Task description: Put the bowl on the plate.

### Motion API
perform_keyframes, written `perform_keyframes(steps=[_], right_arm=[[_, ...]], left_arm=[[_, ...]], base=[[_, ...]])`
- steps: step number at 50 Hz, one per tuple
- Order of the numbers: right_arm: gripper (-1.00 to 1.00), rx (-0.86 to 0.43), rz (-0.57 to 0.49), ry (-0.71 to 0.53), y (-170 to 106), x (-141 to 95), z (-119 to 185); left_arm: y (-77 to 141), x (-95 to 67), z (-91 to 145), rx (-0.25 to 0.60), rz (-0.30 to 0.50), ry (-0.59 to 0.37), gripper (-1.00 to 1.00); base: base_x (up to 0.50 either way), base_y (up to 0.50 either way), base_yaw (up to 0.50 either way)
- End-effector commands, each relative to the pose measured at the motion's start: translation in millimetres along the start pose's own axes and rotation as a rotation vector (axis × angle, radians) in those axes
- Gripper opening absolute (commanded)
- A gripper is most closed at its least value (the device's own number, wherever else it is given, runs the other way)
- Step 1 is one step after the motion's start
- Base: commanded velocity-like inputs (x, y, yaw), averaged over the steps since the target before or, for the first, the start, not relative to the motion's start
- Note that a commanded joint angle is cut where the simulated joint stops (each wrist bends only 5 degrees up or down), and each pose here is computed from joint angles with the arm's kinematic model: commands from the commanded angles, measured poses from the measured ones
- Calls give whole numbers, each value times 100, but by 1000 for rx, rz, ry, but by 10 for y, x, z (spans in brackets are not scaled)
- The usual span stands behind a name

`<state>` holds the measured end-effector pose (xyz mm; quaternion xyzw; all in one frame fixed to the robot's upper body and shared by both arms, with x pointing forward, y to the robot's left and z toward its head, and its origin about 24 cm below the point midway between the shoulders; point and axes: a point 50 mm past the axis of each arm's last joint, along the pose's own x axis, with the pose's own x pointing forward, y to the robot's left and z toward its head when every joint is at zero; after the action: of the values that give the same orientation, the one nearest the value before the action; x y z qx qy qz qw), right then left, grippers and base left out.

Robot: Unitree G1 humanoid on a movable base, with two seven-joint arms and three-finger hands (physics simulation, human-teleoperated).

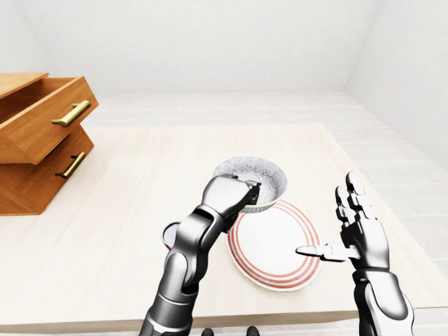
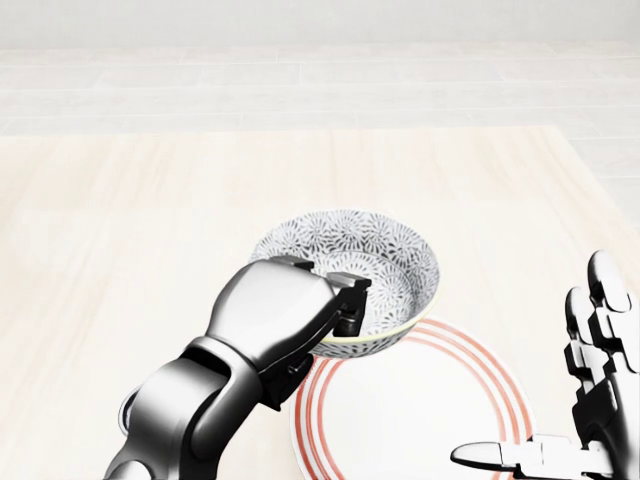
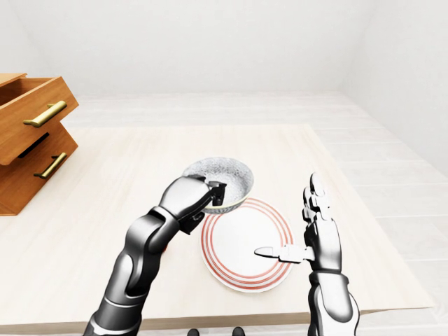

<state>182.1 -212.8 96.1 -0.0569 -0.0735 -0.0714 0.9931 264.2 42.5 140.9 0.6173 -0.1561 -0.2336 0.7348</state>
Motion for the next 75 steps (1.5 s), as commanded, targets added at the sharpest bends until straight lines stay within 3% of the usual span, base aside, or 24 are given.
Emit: perform_keyframes(steps=[1,45,75], right_arm=[[100,7,-2,22,-5,-22,-47],[100,7,-8,32,-46,-60,-58],[100,21,-9,72,-41,-91,-145]], left_arm=[[-32,-5,96,-3,30,-14,-100],[-269,24,334,-29,-14,-76,-100],[-572,170,347,-44,-45,-68,-100]], base=[[0,0,0],[0,0,0],[0,0,0]])
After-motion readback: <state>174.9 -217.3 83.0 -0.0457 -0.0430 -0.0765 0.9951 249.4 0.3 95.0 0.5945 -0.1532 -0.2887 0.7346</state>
